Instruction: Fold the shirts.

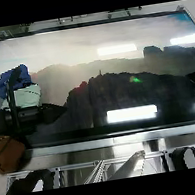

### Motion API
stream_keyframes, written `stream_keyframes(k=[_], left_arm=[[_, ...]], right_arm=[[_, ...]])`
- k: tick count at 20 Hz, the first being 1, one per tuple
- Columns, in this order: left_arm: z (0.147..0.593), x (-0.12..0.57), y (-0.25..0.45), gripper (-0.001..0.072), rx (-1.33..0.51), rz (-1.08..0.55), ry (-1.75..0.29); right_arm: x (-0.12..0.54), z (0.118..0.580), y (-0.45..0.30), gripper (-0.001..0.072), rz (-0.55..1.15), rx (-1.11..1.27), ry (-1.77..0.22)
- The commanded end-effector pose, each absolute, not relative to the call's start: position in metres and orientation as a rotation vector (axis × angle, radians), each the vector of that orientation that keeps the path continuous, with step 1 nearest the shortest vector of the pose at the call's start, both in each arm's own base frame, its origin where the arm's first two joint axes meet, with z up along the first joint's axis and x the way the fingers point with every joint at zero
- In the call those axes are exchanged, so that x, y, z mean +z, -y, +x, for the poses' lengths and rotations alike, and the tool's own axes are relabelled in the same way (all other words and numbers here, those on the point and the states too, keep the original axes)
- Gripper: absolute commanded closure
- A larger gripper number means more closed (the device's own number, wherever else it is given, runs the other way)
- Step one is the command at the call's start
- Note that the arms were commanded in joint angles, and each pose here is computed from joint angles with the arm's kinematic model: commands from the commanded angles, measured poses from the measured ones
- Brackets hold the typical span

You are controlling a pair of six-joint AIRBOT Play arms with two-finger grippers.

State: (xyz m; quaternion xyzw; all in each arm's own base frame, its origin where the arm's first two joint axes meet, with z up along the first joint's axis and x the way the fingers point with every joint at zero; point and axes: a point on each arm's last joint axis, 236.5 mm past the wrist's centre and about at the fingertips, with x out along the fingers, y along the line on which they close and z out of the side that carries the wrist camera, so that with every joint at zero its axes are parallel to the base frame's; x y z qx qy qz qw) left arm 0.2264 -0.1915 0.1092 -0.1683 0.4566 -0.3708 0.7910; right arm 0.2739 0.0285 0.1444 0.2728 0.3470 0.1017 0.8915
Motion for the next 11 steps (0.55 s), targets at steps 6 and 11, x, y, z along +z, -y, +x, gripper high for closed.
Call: stream_keyframes(k=[6,11], left_arm=[[0.193,0.111,0.187,0.0686,-0.778,-0.363,-0.901],[0.182,0.099,0.189,0.0686,-0.798,-0.376,-0.995]], right_arm=[[0.17,0.255,-0.101,0.0699,0.524,0.43,-0.608],[0.173,0.255,-0.104,0.07,0.54,0.446,-0.606]])
